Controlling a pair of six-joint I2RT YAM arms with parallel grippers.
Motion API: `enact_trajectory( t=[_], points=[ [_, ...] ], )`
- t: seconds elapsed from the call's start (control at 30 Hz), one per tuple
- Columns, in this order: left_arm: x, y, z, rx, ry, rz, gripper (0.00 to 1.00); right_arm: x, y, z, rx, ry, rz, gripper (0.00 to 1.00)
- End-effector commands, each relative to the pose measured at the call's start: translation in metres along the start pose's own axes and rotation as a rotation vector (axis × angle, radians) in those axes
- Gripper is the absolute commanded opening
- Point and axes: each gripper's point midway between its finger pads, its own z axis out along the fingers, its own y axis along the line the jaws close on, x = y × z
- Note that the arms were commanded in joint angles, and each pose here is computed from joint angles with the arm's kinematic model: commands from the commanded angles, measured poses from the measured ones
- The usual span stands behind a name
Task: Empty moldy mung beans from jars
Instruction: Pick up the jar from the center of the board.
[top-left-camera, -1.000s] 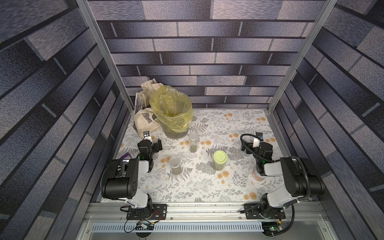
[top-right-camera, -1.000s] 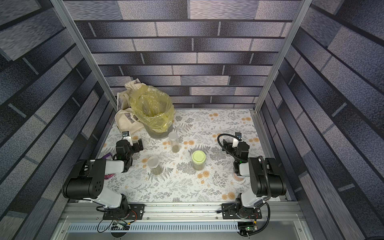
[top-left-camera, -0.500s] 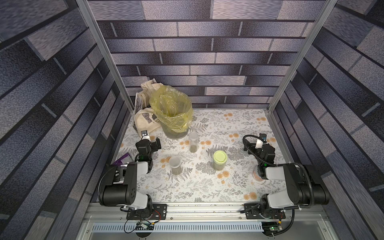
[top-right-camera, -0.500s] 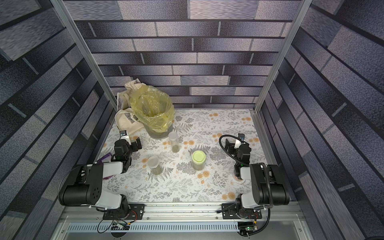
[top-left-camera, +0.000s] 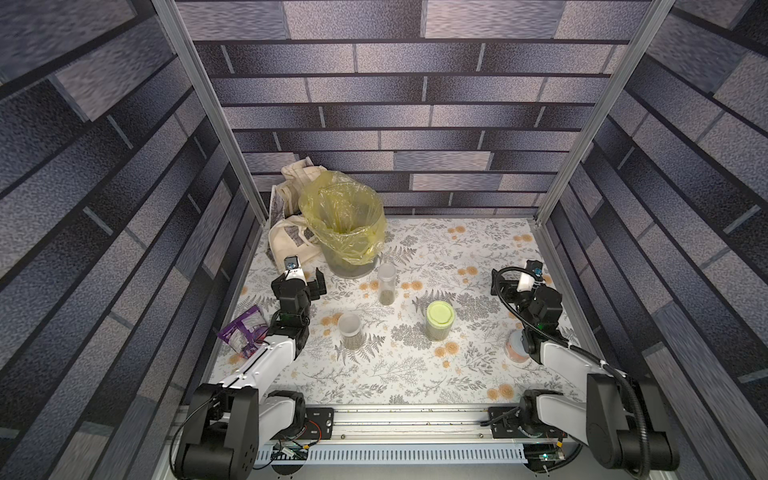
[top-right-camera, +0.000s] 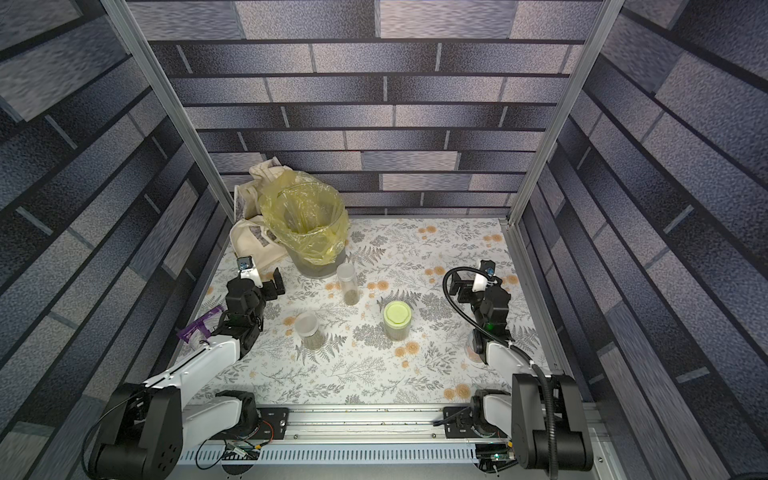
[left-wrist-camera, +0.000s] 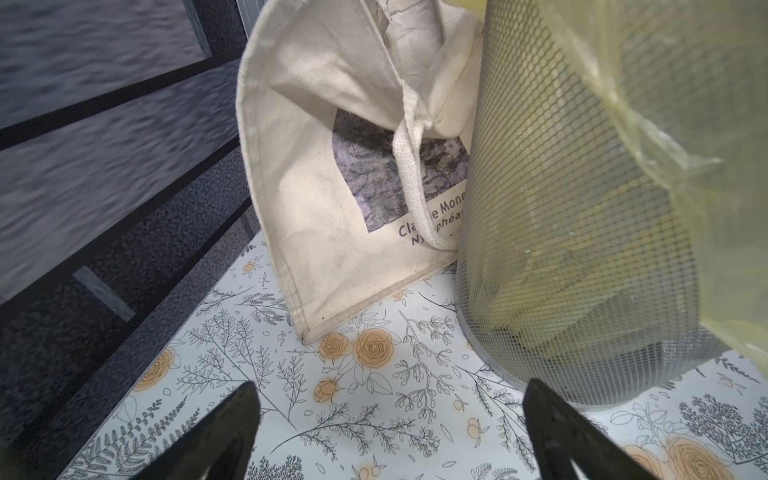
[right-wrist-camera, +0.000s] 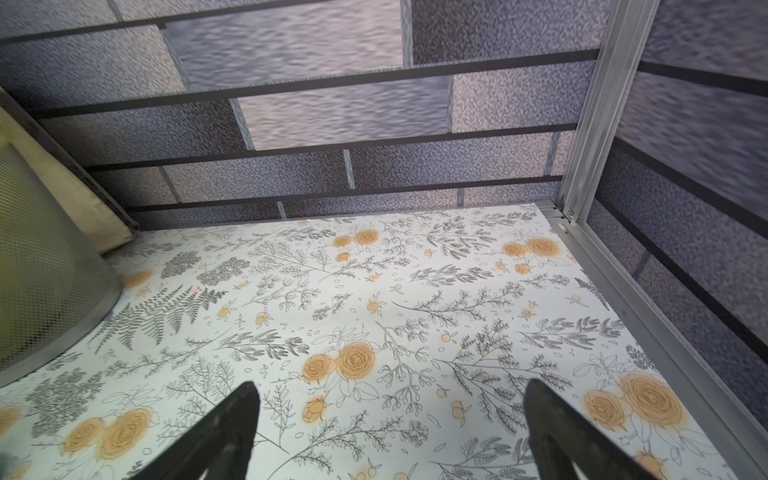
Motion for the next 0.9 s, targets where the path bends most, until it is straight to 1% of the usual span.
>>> enact_trajectory(
  t=[0.0,0.1,0.3,0.4,0.53,0.63,0.73,0.87],
  points=[
    [-0.018,0.007,-0.010,-0.057,-0.009,0.012,1.00,-0.012,0.029,-0.006,-0.147,0.026,-0.005,1.00],
    [-0.028,0.003,-0.019,-0.044,-0.033,-0.003,1.00,-0.018,0.038,-0.011,-0.192,0.043,0.004,0.99],
    [-0.050,-0.023,-0.040,0.042,-0.097,0.030,1.00,-0.018,0.058,-0.021,-0.287,0.108,0.021,0.97],
    [-0.058,-0.042,-0.049,0.117,-0.104,0.052,1.00,-0.018,0.072,-0.028,-0.343,0.144,0.034,0.95],
    [-0.071,-0.073,-0.065,0.217,-0.135,0.123,1.00,-0.020,0.099,-0.042,-0.452,0.199,0.046,0.93],
    [-0.077,-0.096,-0.078,0.312,-0.134,0.123,1.00,-0.023,0.123,-0.056,-0.533,0.256,0.035,0.91],
    [-0.080,-0.117,-0.094,0.405,-0.139,0.089,1.00,-0.025,0.143,-0.072,-0.590,0.305,0.035,0.86],
    [-0.078,-0.143,-0.119,0.524,-0.139,0.111,1.00,-0.022,0.167,-0.094,-0.677,0.380,0.037,0.84]
  ],
)
